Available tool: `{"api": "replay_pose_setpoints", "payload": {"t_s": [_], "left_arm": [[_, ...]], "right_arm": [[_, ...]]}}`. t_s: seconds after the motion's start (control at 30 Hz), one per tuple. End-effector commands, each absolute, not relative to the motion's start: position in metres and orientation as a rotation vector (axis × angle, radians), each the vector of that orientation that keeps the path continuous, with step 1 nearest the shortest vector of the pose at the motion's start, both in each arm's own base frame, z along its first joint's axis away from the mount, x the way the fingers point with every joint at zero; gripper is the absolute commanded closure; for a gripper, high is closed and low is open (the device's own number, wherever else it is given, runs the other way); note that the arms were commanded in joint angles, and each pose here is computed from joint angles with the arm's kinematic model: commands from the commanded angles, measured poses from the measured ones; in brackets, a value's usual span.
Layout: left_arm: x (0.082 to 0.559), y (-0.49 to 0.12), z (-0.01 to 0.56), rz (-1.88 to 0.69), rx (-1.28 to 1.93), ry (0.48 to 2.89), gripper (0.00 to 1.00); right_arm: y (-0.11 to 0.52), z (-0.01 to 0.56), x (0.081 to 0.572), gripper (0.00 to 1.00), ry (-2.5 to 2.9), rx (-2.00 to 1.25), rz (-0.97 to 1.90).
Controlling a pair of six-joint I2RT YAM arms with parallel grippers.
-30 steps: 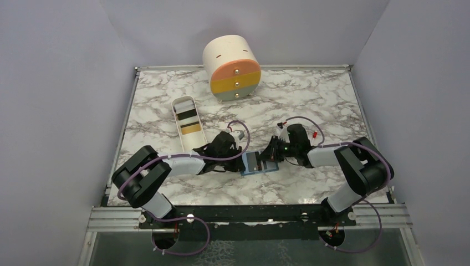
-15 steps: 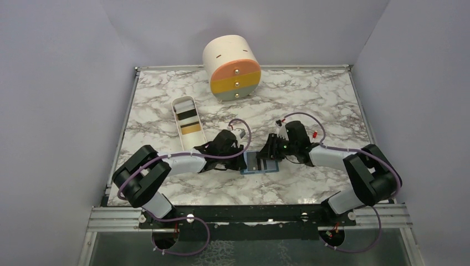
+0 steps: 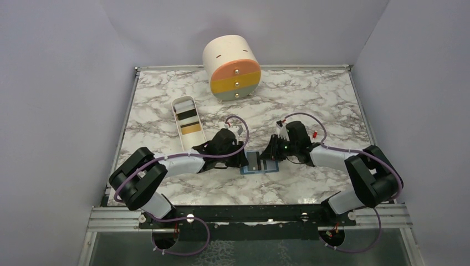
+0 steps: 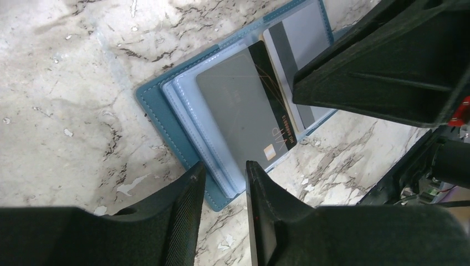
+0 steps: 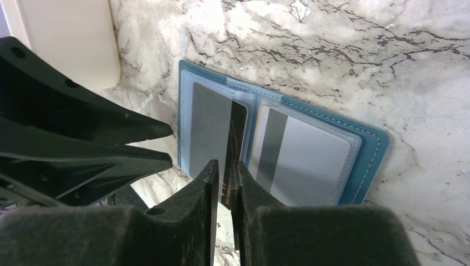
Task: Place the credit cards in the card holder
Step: Insert the credit card into the card holder.
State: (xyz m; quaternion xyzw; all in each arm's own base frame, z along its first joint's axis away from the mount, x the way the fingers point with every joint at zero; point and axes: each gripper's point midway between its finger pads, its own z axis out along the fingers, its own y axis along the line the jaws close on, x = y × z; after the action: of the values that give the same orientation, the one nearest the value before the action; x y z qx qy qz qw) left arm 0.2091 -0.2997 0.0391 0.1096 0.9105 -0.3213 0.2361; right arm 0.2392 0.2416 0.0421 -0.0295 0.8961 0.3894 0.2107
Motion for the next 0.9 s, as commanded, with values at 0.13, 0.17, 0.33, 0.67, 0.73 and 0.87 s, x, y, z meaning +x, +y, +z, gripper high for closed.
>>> {"api": "replay_pose_setpoints", "payload": {"t_s": [0.13,0.17,0.33,0.67,0.73,0.87], "left_arm": [[0.219,-0.313,0.051,-0.967,0.253,2.402,0.61],[0.219,-0.313,0.049,-0.962,0.257,2.408,0.61],[0.222,-0.312,0.04,-0.928,0.275,2.424,0.6],[0.223,-0.317,0.039,-0.941,0.305,2.416,0.58],[0.223,-0.316,0.043,-0.94,0.303,2.413,0.58],[0.222,-0.313,0.051,-0.93,0.303,2.414,0.56]], "right_arm": [[0.251,0.033,0.243,0.91,2.489,-0.104,1.132],[0.251,0.033,0.242,0.92,2.487,-0.107,1.138],[0.255,0.033,0.239,0.95,2.482,-0.125,1.172],[0.26,0.03,0.23,0.98,2.486,-0.12,1.235],[0.257,0.031,0.232,0.97,2.492,-0.119,1.203],[0.248,0.038,0.238,0.9,2.491,-0.119,1.101]]}}
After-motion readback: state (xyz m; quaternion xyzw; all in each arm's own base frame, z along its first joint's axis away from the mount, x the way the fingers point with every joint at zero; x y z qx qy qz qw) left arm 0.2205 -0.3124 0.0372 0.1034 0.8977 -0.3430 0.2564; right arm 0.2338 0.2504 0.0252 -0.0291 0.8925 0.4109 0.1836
